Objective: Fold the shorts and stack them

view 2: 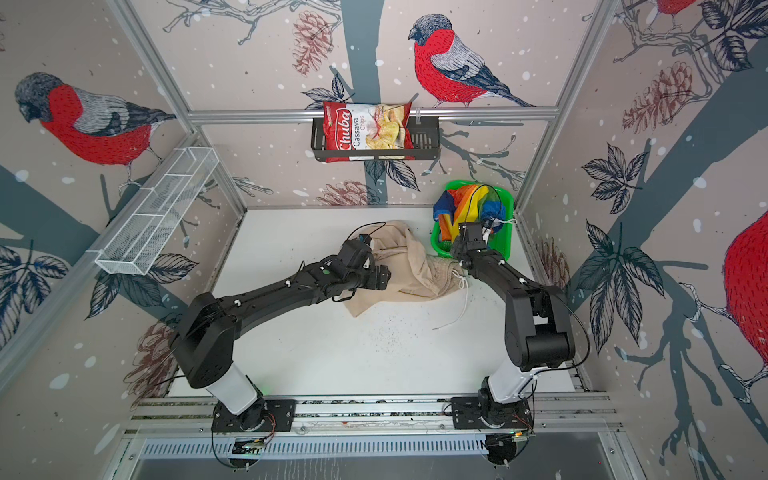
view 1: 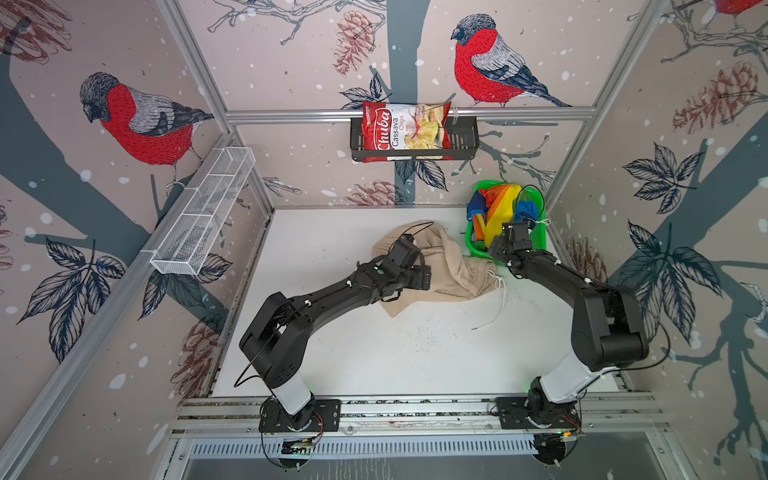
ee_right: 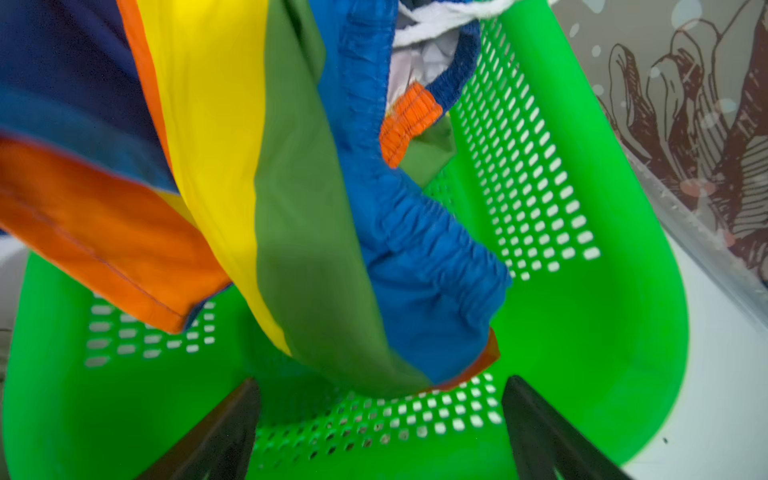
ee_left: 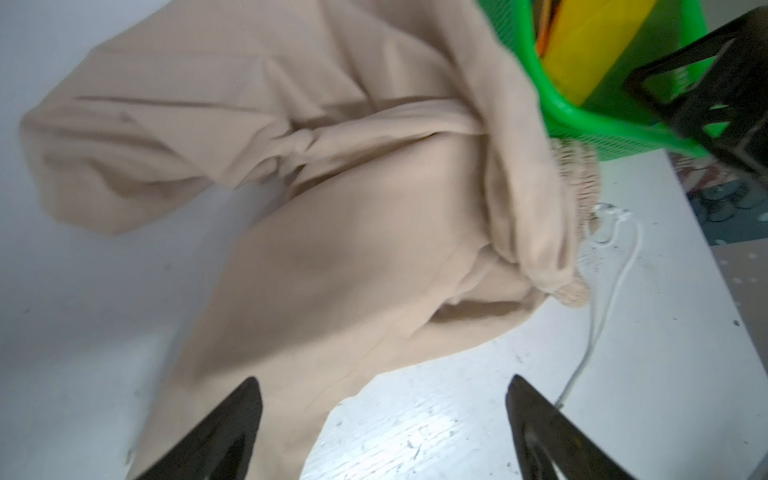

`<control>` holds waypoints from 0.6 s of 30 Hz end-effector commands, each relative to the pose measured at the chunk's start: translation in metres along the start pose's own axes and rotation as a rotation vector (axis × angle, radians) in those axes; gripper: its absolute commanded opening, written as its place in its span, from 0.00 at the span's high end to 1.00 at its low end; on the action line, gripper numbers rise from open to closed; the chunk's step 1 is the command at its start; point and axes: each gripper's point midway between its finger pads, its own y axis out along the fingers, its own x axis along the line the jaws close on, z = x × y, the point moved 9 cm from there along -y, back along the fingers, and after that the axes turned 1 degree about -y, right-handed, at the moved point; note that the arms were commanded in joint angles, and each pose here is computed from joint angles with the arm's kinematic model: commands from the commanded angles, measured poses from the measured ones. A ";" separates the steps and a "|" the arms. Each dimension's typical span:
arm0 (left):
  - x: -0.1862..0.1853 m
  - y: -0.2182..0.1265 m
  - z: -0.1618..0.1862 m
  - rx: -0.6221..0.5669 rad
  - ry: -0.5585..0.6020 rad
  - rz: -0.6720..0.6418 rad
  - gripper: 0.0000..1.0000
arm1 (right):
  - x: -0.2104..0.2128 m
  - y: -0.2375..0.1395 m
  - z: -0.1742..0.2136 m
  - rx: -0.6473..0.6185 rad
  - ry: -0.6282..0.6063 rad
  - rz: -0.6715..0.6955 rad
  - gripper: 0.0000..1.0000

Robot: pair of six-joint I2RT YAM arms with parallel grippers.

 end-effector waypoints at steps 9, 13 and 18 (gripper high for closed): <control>-0.064 0.044 -0.007 0.055 0.083 0.219 0.08 | -0.056 -0.033 0.003 -0.016 0.092 0.054 0.09; -0.067 0.060 0.002 0.088 0.087 0.211 0.12 | -0.055 -0.050 -0.007 -0.056 0.099 0.021 0.10; -0.069 0.099 0.005 0.134 0.074 0.182 0.64 | -0.048 -0.086 -0.017 -0.197 0.147 -0.054 0.12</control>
